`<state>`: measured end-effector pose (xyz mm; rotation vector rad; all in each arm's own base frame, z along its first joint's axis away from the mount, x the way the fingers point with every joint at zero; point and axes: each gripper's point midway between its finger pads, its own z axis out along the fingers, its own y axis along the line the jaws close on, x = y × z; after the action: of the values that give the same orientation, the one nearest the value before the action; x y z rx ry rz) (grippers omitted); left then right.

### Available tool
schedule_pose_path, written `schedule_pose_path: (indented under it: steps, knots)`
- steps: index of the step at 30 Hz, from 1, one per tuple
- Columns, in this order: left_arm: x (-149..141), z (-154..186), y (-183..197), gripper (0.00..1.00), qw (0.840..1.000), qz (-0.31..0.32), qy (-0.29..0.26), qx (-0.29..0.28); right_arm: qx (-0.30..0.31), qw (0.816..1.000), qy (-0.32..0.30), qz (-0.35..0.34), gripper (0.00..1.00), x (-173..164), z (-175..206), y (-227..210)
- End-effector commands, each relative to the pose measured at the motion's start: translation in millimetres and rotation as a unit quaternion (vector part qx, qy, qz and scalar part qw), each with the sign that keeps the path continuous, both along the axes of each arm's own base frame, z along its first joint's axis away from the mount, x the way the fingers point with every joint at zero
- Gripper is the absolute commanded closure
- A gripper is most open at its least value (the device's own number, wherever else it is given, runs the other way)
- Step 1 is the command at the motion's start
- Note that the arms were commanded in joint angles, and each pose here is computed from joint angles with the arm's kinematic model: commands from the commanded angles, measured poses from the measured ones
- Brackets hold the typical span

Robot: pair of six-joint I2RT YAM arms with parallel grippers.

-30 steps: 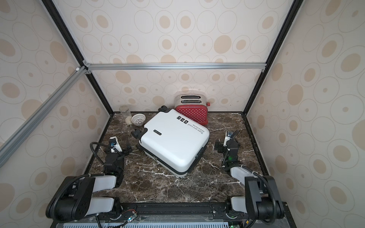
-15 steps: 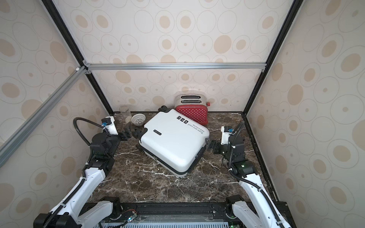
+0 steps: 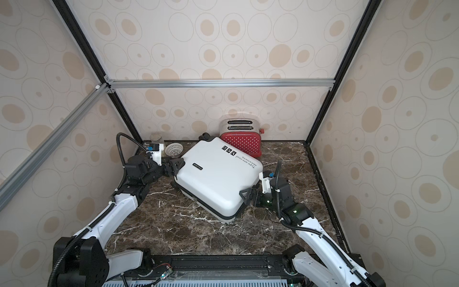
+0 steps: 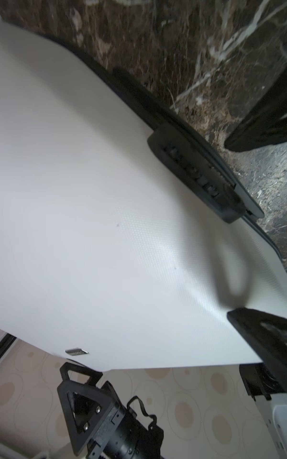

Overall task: Open the suitcase zippers
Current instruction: Adjust the suitcase at the center of the board.

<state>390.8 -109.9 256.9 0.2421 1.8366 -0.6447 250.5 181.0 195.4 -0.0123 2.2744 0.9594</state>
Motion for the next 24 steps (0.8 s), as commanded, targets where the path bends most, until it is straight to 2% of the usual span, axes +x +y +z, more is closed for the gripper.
schedule_pose_path:
  steps: [1,5,12,19,24]
  knots:
    - [-2,16,-21,0.21,0.998,-0.063,-0.013,-0.014,0.028,0.999,0.011,0.013,0.0,4,2,13]
    - [-8,2,-31,0.21,0.996,-0.087,0.003,-0.003,0.032,0.999,-0.007,-0.004,0.0,17,8,13]
    - [-25,-27,-44,0.23,0.992,-0.121,0.035,0.007,-0.006,0.999,-0.031,-0.018,0.0,47,14,13]
    - [-43,-31,-60,0.24,0.988,-0.149,0.028,-0.013,-0.011,0.999,-0.043,-0.023,0.0,79,24,7]
    - [-52,-39,-66,0.24,0.989,-0.145,0.039,-0.018,-0.058,0.996,-0.066,-0.034,0.0,82,42,-16]
